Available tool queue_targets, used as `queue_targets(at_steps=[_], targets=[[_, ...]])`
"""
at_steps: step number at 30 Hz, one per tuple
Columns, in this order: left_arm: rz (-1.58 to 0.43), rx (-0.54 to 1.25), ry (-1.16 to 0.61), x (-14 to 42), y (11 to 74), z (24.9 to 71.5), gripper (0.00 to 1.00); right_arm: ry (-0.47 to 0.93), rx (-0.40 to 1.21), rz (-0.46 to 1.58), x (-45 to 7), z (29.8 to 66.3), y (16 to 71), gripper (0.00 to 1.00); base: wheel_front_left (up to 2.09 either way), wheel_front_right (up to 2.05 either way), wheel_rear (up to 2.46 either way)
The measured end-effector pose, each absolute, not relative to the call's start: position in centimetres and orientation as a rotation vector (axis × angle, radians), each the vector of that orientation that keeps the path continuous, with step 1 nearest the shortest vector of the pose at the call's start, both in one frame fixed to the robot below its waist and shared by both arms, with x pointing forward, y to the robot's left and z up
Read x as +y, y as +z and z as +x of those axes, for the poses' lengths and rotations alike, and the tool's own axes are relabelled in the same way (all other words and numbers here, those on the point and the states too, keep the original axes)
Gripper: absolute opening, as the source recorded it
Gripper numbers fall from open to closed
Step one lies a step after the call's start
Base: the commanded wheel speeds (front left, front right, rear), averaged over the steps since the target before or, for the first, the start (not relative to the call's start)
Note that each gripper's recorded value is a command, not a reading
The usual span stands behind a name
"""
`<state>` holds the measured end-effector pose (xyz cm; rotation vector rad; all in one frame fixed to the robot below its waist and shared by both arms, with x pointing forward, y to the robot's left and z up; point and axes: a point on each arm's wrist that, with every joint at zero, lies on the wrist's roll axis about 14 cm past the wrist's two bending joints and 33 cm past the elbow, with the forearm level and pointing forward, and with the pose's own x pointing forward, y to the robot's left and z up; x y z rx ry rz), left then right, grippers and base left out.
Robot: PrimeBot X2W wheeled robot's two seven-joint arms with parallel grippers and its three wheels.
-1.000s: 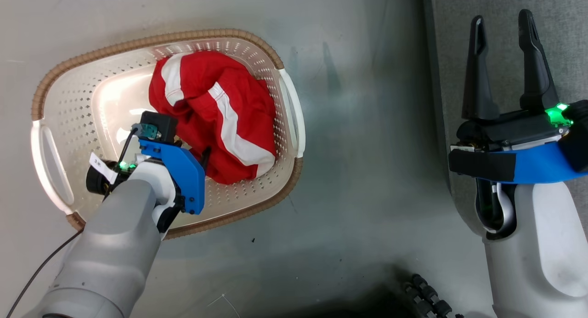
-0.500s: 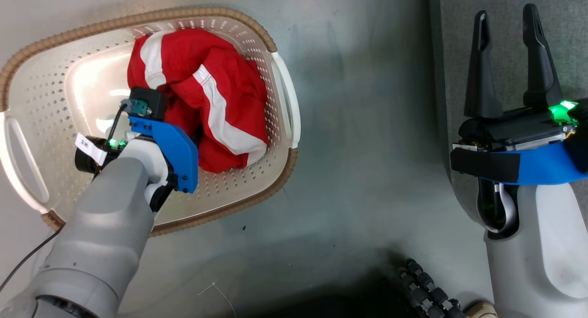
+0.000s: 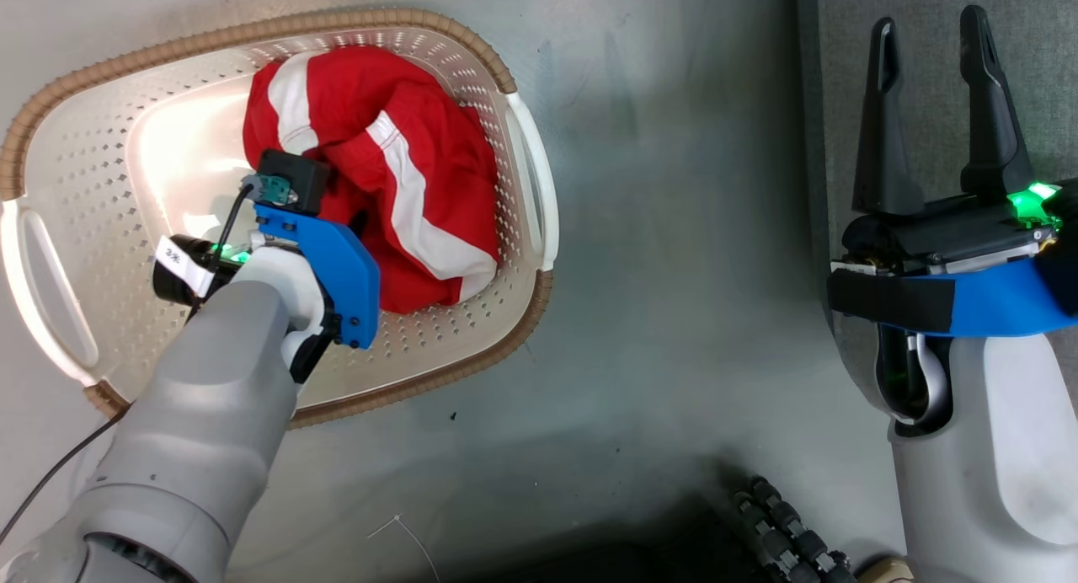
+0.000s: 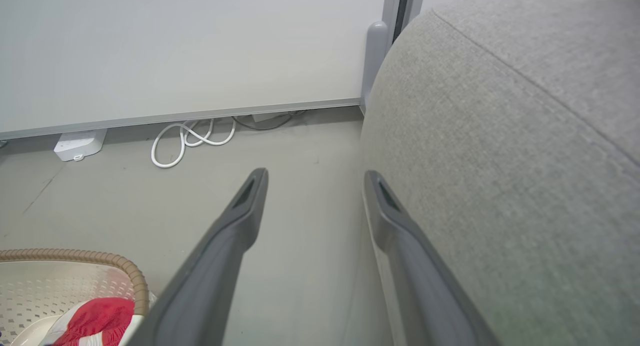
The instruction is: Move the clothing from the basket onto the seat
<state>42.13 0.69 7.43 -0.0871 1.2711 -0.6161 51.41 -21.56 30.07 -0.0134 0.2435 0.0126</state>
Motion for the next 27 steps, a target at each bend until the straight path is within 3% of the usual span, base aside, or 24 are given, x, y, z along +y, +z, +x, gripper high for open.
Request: queue_targets(at_steps=[27], targets=[[-0.152, 0.898, -0.688, -1.1, 18.3, 45.6, 0.0, 0.077, 0.111, 0.032, -18.3, 53.6, 35.9, 1.0, 0.0, 0.0, 0.0]])
